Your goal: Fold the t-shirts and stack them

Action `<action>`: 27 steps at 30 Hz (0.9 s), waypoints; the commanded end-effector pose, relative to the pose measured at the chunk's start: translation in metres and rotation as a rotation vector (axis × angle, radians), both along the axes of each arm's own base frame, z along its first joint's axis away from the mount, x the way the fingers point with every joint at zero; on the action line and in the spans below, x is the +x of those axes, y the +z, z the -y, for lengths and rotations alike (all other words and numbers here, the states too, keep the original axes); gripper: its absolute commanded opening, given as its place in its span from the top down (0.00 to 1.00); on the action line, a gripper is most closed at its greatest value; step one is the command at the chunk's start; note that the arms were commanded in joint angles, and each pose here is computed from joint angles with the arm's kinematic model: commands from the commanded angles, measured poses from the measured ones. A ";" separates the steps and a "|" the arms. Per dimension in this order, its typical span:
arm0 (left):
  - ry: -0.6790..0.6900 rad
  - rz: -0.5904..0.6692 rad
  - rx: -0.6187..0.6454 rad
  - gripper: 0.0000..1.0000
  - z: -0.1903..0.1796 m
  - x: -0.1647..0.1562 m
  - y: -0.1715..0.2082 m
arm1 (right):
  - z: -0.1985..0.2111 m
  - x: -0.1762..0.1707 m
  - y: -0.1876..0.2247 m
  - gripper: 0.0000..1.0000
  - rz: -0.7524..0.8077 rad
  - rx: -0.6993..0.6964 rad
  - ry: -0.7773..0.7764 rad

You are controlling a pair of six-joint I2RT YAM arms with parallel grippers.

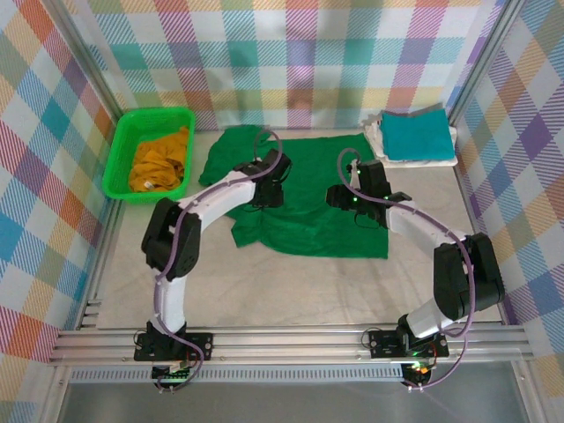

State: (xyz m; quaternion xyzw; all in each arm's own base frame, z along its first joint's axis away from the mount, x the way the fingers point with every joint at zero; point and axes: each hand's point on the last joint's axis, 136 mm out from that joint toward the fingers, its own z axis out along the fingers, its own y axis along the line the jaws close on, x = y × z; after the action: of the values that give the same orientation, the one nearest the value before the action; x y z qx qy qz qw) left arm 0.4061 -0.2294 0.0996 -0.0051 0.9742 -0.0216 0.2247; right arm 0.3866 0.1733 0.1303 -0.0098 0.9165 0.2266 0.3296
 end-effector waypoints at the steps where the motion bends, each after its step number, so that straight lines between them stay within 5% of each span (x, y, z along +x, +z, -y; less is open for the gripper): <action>1: 0.079 0.044 -0.008 0.65 -0.028 -0.017 0.024 | 0.003 -0.003 0.006 0.49 0.040 -0.031 0.007; 6: 0.078 -0.014 -0.001 0.51 -0.055 -0.042 -0.006 | 0.001 -0.004 0.000 0.48 0.031 -0.018 0.012; 13: -0.140 0.005 0.342 0.41 -0.054 -0.028 -0.007 | -0.004 -0.005 -0.005 0.48 0.010 0.023 0.012; 22: -0.214 -0.019 0.535 0.46 -0.058 -0.015 -0.035 | -0.003 -0.006 0.003 0.48 0.031 0.035 0.002; 27: -0.212 -0.030 0.472 0.53 -0.048 -0.018 -0.045 | -0.002 -0.007 0.004 0.48 0.032 0.029 0.002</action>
State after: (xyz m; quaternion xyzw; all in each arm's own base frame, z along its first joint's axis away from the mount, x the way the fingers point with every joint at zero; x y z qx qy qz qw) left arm 0.3899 -0.1777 0.0522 0.1443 0.9512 0.1853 0.2001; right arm 0.3812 0.1708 0.1238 -0.0042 0.9156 0.2278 0.3312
